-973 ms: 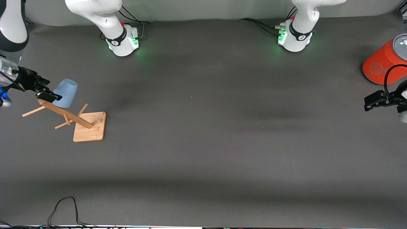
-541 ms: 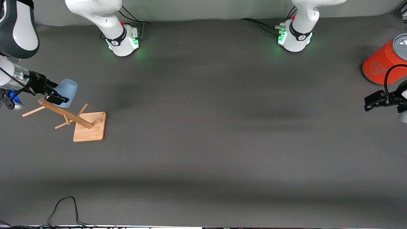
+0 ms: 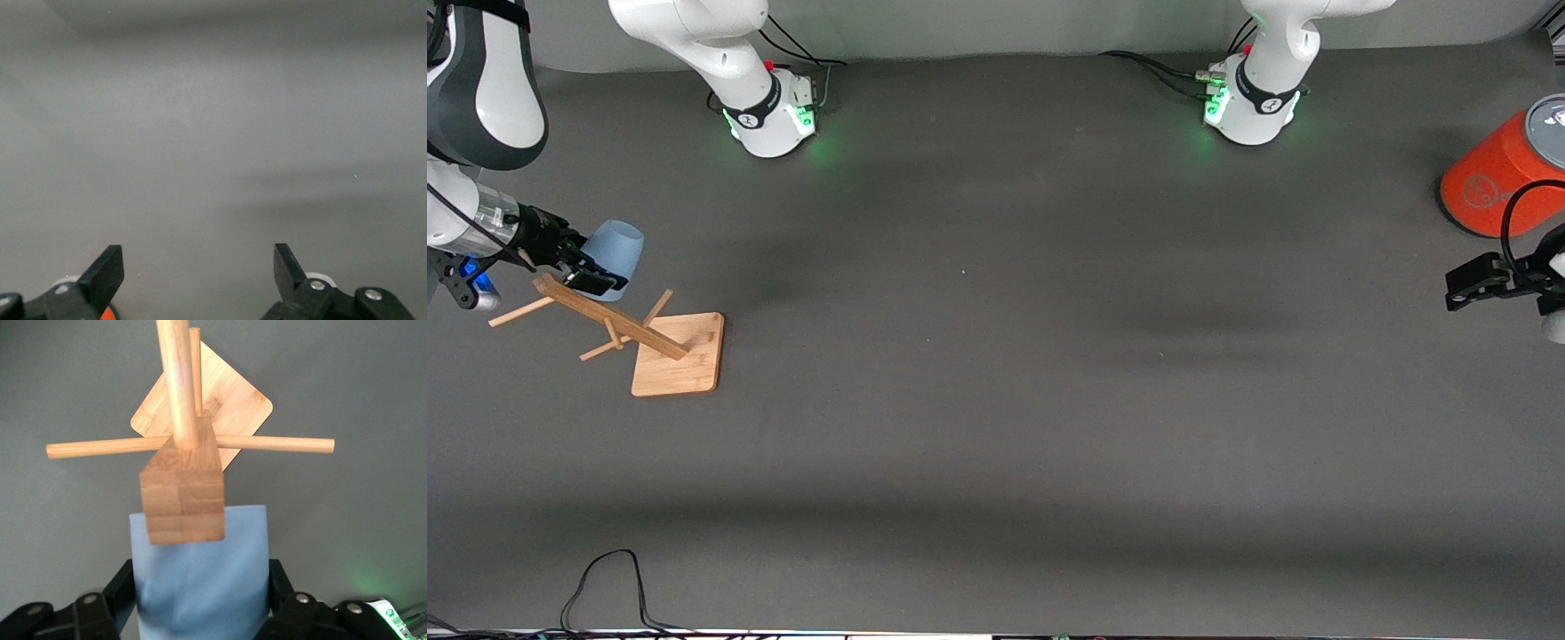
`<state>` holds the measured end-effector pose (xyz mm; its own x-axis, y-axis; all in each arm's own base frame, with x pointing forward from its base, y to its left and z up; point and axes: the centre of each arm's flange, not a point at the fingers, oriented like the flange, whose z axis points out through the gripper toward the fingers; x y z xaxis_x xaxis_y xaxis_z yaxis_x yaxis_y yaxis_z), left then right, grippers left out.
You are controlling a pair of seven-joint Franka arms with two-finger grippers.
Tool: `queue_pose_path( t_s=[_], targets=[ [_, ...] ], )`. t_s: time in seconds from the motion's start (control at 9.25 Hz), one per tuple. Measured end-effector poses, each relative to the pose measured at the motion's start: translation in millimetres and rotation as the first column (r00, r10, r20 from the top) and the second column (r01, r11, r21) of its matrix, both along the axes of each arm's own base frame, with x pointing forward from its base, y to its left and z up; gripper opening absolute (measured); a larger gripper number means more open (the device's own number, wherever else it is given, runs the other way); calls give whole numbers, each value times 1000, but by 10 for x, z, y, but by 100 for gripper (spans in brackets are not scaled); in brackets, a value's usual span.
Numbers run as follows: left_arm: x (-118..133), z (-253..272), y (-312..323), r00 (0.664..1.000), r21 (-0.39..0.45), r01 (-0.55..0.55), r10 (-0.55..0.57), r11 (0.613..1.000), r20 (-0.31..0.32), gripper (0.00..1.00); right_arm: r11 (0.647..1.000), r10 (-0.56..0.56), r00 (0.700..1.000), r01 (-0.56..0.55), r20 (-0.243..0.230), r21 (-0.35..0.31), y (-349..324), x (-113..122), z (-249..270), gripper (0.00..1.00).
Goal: Rotate and upright cup with both arms
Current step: 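Slide the blue cup off the stand peg with the right gripper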
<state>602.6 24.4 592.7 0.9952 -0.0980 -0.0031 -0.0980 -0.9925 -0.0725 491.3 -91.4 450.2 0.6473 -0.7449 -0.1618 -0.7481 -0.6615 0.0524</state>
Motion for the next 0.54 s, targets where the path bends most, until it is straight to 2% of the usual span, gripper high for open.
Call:
queue_pose_path(
  t_s=[0.54],
  targets=[
    [1, -3, 0, 1000, 0, 0, 0, 1000, -1, 100, 1000, 8, 1000, -8, 15, 1, 42, -3, 100, 81]
  ],
)
